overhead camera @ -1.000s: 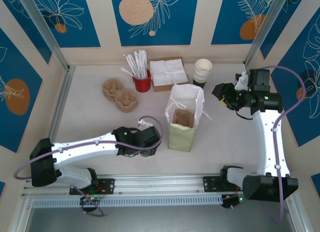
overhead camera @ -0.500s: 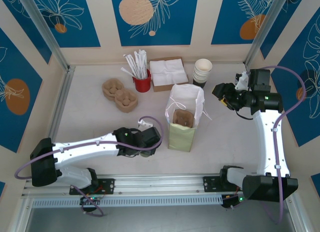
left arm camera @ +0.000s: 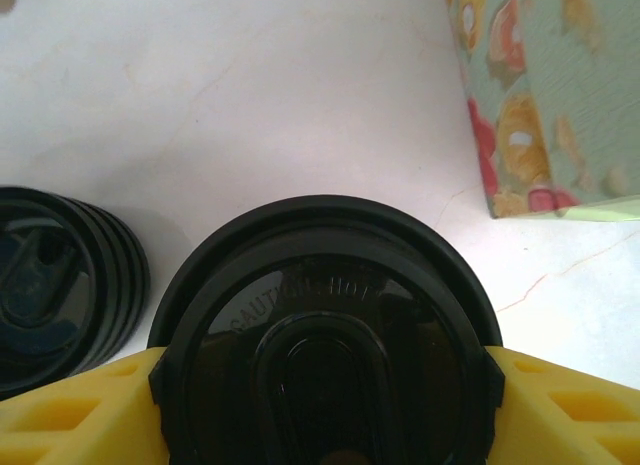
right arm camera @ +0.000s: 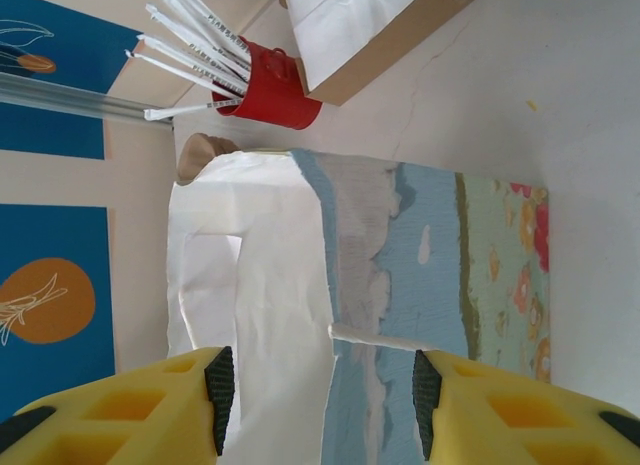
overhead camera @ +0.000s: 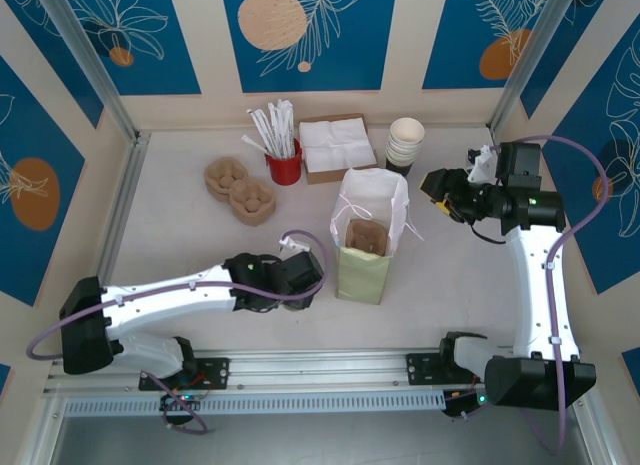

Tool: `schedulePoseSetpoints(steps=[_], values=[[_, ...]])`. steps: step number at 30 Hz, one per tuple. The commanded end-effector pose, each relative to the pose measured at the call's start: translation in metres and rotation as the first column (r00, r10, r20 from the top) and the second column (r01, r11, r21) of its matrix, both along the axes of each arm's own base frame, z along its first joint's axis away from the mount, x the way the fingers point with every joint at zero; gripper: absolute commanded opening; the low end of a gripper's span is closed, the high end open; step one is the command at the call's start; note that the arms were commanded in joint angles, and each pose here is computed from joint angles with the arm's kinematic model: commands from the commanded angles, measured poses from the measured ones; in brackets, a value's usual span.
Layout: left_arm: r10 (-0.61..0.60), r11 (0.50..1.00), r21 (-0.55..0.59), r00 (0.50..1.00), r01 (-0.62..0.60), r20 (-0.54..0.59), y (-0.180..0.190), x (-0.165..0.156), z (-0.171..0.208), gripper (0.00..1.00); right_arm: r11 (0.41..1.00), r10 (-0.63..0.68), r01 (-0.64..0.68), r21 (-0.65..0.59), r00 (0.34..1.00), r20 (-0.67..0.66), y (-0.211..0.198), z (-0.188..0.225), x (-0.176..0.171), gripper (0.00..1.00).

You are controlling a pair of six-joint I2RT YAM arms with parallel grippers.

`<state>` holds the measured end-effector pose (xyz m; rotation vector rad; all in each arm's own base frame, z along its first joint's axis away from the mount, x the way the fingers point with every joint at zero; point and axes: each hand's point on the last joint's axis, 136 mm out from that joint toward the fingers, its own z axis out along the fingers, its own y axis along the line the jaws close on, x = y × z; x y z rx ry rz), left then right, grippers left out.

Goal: Pack the takeout coffee

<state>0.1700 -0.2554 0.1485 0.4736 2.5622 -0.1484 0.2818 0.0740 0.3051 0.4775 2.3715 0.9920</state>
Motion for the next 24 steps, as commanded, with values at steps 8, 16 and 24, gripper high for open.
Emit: schedulePoseSetpoints(steps=[8, 16, 24], values=[[-0.094, 0.994, -0.043, 0.977, 0.105, 0.194, 0.004, 0.012, 0.133, 0.69, 0.997, 0.074, -0.074, 0.001, 0.997, 0.033, 0.011, 0.003, -0.005, 0.53], [-0.167, 0.976, -0.087, 0.946, 0.198, 0.276, -0.003, 0.012, 0.207, 0.67, 0.992, 0.089, -0.088, -0.085, 0.996, 0.005, 0.014, -0.012, 0.012, 0.53], [-0.233, 0.939, -0.154, 0.901, 0.306, 0.366, -0.024, 0.013, 0.272, 0.67, 0.985, 0.120, -0.124, -0.116, 0.992, -0.045, 0.029, -0.026, 0.034, 0.52]])
